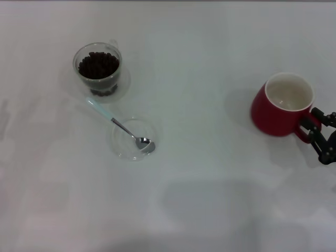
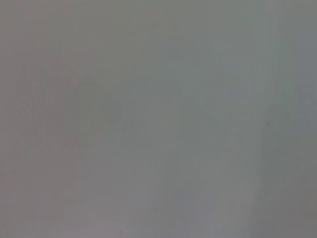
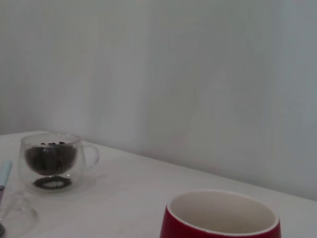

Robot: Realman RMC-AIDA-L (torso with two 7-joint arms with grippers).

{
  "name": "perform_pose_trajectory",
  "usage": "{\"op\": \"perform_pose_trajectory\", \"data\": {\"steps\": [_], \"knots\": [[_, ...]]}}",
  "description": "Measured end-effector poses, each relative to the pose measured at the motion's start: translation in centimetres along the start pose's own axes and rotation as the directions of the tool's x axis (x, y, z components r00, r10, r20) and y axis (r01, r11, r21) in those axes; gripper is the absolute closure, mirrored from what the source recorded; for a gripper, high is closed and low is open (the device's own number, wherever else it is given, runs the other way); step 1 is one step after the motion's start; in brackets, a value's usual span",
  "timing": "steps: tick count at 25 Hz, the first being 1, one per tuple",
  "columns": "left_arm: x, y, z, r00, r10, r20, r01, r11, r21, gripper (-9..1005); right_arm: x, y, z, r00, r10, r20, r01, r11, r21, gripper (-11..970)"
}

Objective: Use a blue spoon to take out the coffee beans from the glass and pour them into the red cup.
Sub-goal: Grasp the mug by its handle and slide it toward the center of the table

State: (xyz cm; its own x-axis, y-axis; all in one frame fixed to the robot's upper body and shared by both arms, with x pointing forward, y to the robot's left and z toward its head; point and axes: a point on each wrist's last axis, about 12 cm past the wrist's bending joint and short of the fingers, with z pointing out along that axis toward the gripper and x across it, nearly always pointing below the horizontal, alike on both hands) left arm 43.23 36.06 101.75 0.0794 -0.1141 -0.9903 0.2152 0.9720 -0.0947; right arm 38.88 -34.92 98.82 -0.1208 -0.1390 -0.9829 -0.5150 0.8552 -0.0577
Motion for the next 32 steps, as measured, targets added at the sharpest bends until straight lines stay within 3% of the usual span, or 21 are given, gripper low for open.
{"op": "perform_pose_trajectory", "data": {"steps": [6,15,23,32], "knots": [[0.0,0.1,0.0,1.000,0.002,-0.002,-0.002,1.000,-0.001,400,-0.1,0.8,0.5,1.000,0.008,0.016,-0.008,0.999,-0.050,736],[0.0,0.1,0.1,1.000,0.001,-0.001,-0.001,1.000,0.000,400,-0.5,3.5,2.1,0.998,0.036,0.048,-0.024,0.976,-0.218,735],[0.0,0.1,0.0,1.000,0.002,-0.003,-0.002,1.000,-0.002,399,-0.7,6.6,2.8,0.997,0.053,0.048,-0.027,0.903,-0.430,735],[0.0,0.0,0.1,1.000,0.004,-0.009,-0.004,1.000,0.011,398,-0.7,7.9,2.6,0.996,0.082,0.019,-0.059,0.847,-0.529,736]]}}
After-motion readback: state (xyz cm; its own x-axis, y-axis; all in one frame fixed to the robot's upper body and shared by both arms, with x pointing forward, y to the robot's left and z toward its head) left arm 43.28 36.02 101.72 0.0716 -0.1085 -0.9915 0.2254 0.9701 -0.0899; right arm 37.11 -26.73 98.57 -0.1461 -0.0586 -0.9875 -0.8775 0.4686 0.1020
